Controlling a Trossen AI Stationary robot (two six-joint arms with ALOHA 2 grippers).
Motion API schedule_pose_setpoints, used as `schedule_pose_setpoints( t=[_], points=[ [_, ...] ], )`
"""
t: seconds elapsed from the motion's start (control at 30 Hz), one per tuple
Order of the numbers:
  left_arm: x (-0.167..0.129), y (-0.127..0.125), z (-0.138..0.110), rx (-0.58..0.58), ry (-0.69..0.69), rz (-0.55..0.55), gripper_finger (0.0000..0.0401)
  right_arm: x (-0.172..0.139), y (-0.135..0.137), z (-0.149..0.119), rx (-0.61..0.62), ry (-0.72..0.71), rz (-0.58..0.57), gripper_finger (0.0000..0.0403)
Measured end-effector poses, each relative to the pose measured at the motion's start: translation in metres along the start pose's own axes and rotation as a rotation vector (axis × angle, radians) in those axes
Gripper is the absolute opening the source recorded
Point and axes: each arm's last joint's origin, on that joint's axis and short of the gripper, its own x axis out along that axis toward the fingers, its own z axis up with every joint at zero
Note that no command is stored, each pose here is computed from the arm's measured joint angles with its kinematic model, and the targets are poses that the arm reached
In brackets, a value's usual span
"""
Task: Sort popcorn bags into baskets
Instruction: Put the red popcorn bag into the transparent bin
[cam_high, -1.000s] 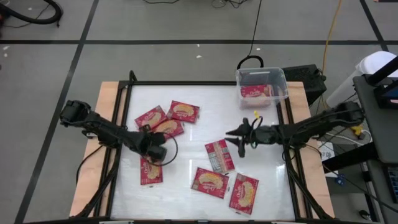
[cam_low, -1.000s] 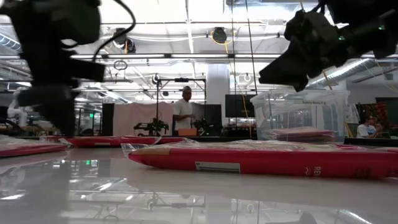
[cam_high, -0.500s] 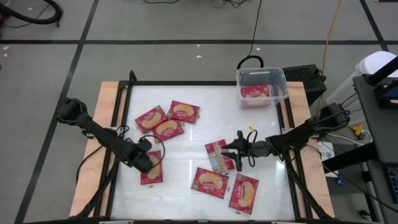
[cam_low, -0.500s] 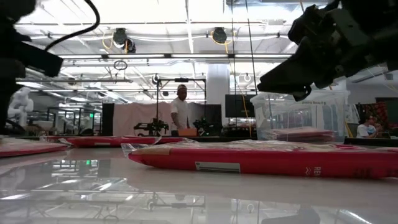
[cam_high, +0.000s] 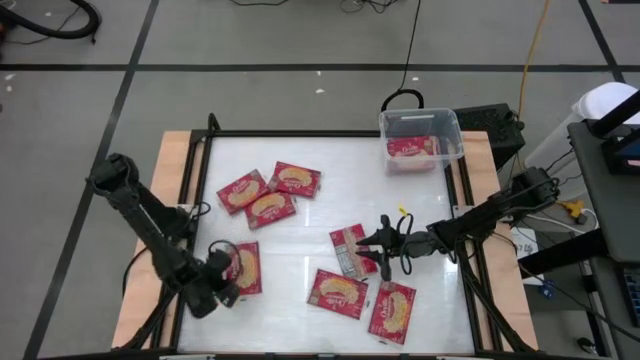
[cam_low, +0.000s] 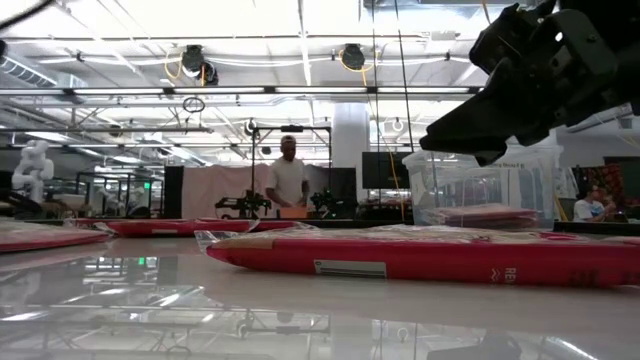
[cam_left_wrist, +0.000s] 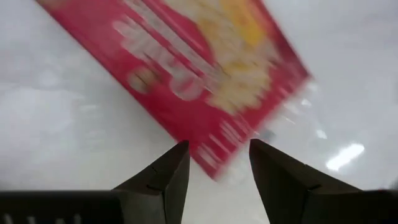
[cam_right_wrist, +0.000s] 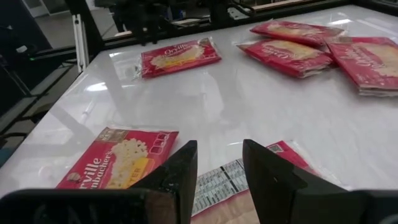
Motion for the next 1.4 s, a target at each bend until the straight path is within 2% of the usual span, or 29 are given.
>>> schedule_pose_setpoints(
  t=[0.07,0.17,0.37,0.47,0.53,0.6,0.67,0.77,0.87,0.93,1.13,1.27,1.4],
  points=[
    [-0.001,0.001,-0.007,-0.018,-0.006,-0.026,0.0174,0.000,0.000,0.001,-0.015,-0.006,0.001,0.0123],
    [0.004,0.004,-0.015,-0.036,-0.012,0.000,0.0193,0.000,0.000,0.001,-0.022,-0.014,0.002,0.0123],
    [0.022,0.004,-0.026,-0.024,-0.022,0.029,0.0261,0.000,0.000,0.001,-0.022,-0.013,0.002,0.0123],
    [0.030,0.001,-0.028,0.007,-0.042,0.033,0.0286,0.000,0.000,0.001,-0.021,-0.013,0.001,0.0123],
    [0.035,0.000,-0.028,0.051,-0.056,0.042,0.0287,0.000,0.000,0.001,-0.021,-0.014,0.001,0.0123],
    [0.039,0.000,-0.026,0.100,-0.063,0.066,0.0269,0.000,0.000,0.002,-0.019,-0.025,-0.019,0.0123],
    [0.041,0.000,-0.022,0.173,-0.070,0.086,0.0234,0.000,-0.001,0.003,-0.016,-0.041,-0.044,0.0123],
    [0.043,0.000,-0.014,0.297,-0.092,0.121,0.0153,0.000,-0.001,0.006,-0.006,-0.074,-0.058,0.0123],
    [0.044,0.001,-0.006,0.446,-0.150,0.162,0.0052,0.000,0.000,0.009,0.005,-0.101,-0.050,0.0123],
    [0.045,0.003,0.001,0.521,-0.191,0.213,0.0016,-0.001,0.001,0.011,0.019,-0.127,-0.042,0.0123],
    [0.045,0.008,0.024,0.741,-0.223,0.378,0.0007,0.007,0.007,0.024,0.072,-0.165,-0.091,0.0123],
    [0.044,0.009,0.045,0.799,-0.252,0.471,0.0005,0.022,0.009,0.037,0.117,-0.180,-0.157,0.0123],
    [0.039,0.005,0.063,0.846,-0.331,0.500,0.0003,0.045,0.006,0.047,0.137,-0.165,-0.203,0.0123]
  ],
)
